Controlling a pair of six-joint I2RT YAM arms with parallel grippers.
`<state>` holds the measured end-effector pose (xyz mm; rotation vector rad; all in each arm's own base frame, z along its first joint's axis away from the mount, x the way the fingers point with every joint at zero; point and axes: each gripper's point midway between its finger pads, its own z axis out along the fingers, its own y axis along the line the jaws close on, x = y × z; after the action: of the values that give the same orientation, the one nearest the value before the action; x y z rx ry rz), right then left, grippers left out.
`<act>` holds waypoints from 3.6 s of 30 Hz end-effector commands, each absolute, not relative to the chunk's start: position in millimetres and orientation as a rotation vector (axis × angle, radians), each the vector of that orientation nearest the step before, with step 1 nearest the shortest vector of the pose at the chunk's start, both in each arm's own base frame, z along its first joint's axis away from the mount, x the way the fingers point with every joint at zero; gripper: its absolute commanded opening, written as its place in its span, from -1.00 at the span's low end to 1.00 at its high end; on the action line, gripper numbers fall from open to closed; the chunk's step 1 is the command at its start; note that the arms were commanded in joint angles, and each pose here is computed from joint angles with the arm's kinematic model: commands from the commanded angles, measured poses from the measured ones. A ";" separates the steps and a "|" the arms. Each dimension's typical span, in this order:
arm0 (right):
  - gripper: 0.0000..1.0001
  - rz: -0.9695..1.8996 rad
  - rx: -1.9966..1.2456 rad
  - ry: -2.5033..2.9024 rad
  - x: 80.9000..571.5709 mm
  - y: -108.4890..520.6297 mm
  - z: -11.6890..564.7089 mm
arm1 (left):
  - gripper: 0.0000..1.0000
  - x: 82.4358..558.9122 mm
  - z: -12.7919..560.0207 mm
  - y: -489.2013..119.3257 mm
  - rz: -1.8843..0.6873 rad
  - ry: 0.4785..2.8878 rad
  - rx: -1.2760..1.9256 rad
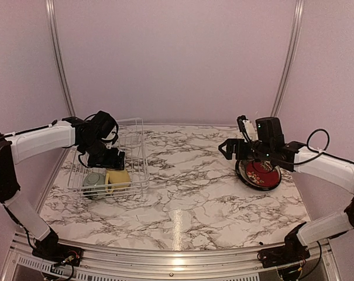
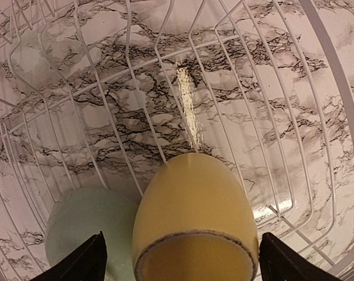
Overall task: Unload the mixed dishes from the dish rack
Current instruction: Grab the cup from the dish rack, then pass from the left arm to the right
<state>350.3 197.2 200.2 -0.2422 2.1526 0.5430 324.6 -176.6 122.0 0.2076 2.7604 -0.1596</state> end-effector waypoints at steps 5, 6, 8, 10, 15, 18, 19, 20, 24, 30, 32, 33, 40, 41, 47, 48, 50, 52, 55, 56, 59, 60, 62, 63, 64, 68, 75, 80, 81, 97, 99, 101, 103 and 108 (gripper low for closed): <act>0.93 0.653 -0.320 2.134 344.9 213.5 201.6 | 0.84 319.6 105.4 -173.1 -0.127 2.813 0.231; 0.93 0.656 -0.319 2.137 345.4 214.1 201.1 | 0.85 318.3 103.3 -174.6 -0.139 2.820 0.237; 0.93 0.658 -0.319 2.140 346.3 214.9 200.1 | 0.85 316.4 100.2 -175.1 -0.145 2.828 0.243; 0.92 0.664 -0.322 2.140 347.2 216.4 200.7 | 0.86 315.4 97.2 -174.7 -0.144 2.832 0.246; 0.92 0.681 -0.325 2.146 347.6 219.3 199.3 | 0.86 315.6 92.2 -175.0 -0.143 2.834 0.248; 0.91 0.681 -0.322 2.154 347.0 219.1 197.1 | 0.81 316.0 89.8 -176.8 -0.154 2.836 0.253; 0.91 0.681 -0.322 2.155 346.9 219.0 196.8 | 0.79 316.5 89.2 -177.3 -0.155 2.836 0.254; 0.91 0.680 -0.320 2.159 346.6 218.6 195.7 | 0.76 317.1 88.3 -177.2 -0.153 2.835 0.253; 0.91 0.679 -0.319 2.160 345.5 218.0 196.1 | 0.62 319.0 91.1 -177.9 -0.156 2.824 0.251; 0.90 0.679 -0.318 2.155 346.0 217.9 199.9 | 0.25 319.6 102.7 -178.2 -0.166 2.799 0.248; 0.90 0.680 -0.316 2.155 346.4 218.1 200.3 | 0.15 320.5 108.6 -176.7 -0.160 2.784 0.242; 0.90 0.683 -0.315 2.155 346.3 218.4 200.0 | 0.09 321.5 113.3 -176.2 -0.160 2.773 0.237; 0.90 0.689 -0.314 2.162 345.6 218.8 198.3 | -0.18 325.6 141.1 -173.6 -0.162 2.712 0.211; 0.90 0.689 -0.314 2.162 345.3 218.8 198.3 | -0.21 326.4 146.3 -173.7 -0.167 2.698 0.209; 0.89 0.695 -0.309 2.159 345.4 219.1 199.8 | -0.40 328.3 171.4 -174.1 -0.204 2.635 0.181; 0.89 0.696 -0.307 2.157 345.7 219.3 200.2 | -0.43 328.6 174.7 -174.1 -0.209 2.627 0.178; 0.89 0.702 -0.305 2.161 345.6 220.0 199.1 | -0.48 328.8 183.5 -174.6 -0.226 2.604 0.172; 0.89 0.705 -0.306 2.165 345.6 221.1 198.2 | -0.52 328.9 192.5 -175.5 -0.246 2.583 0.163; 0.88 0.724 -0.313 2.166 344.8 224.7 197.7 | -0.54 329.0 210.1 -177.2 -0.284 2.542 0.149; 0.88 0.733 -0.318 2.165 344.1 226.8 197.8 | -0.55 329.1 217.1 -178.0 -0.301 2.526 0.141; 0.88 0.796 -0.340 2.152 340.6 237.6 201.8 | -0.56 327.8 243.5 -185.0 -0.395 2.456 0.131; 0.89 0.827 -0.346 2.147 339.3 241.5 203.8 | -0.56 326.9 253.7 -189.1 -0.445 2.426 0.129; 0.88 0.897 -0.355 2.131 336.4 249.7 208.5 | -0.56 324.0 274.6 -199.8 -0.560 2.366 0.136; 0.88 0.940 -0.359 2.118 335.0 254.3 212.4 | -0.56 322.0 284.1 -206.6 -0.623 2.335 0.145; 0.88 0.983 -0.364 2.107 333.0 259.0 215.8 | -0.56 320.4 295.6 -213.5 -0.692 2.294 0.155; 0.86 1.207 -0.396 2.012 321.3 286.8 243.8 | -0.56 309.5 327.8 -241.0 -0.974 2.152 0.193; 0.86 1.483 -0.508 1.856 296.5 348.6 291.2 | -0.56 300.9 353.8 -276.0 -1.359 1.969 0.210; 0.85 1.645 -0.573 1.777 283.8 392.0 312.7 | -0.56 296.3 354.5 -289.4 -1.489 1.906 0.211; 0.84 1.683 -0.584 1.765 280.8 398.3 315.6 | -0.56 295.4 354.7 -290.9 -1.504 1.897 0.210; 0.37 2.082 -0.613 1.550 254.9 446.4 346.4 | -0.56 290.9 334.6 -310.5 -1.619 1.877 0.205; 0.26 2.098 -0.613 1.534 253.4 447.5 348.4 | -0.56 291.7 330.2 -311.4 -1.618 1.889 0.201; 0.17 2.109 -0.611 1.520 253.0 446.8 349.4 | -0.56 292.7 325.6 -311.8 -1.616 1.901 0.193; 0.04 2.116 -0.613 1.512 252.4 446.8 349.6 | -0.56 293.0 321.7 -312.1 -1.612 1.911 0.189; -0.40 2.127 -0.622 1.521 252.6 449.2 347.0 | -0.56 294.0 315.0 -311.0 -1.599 1.923 0.174</act>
<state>261.5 446.6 327.7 -0.5621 1.6017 2.0847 292.1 -310.5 296.3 0.1327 2.0289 -1.5867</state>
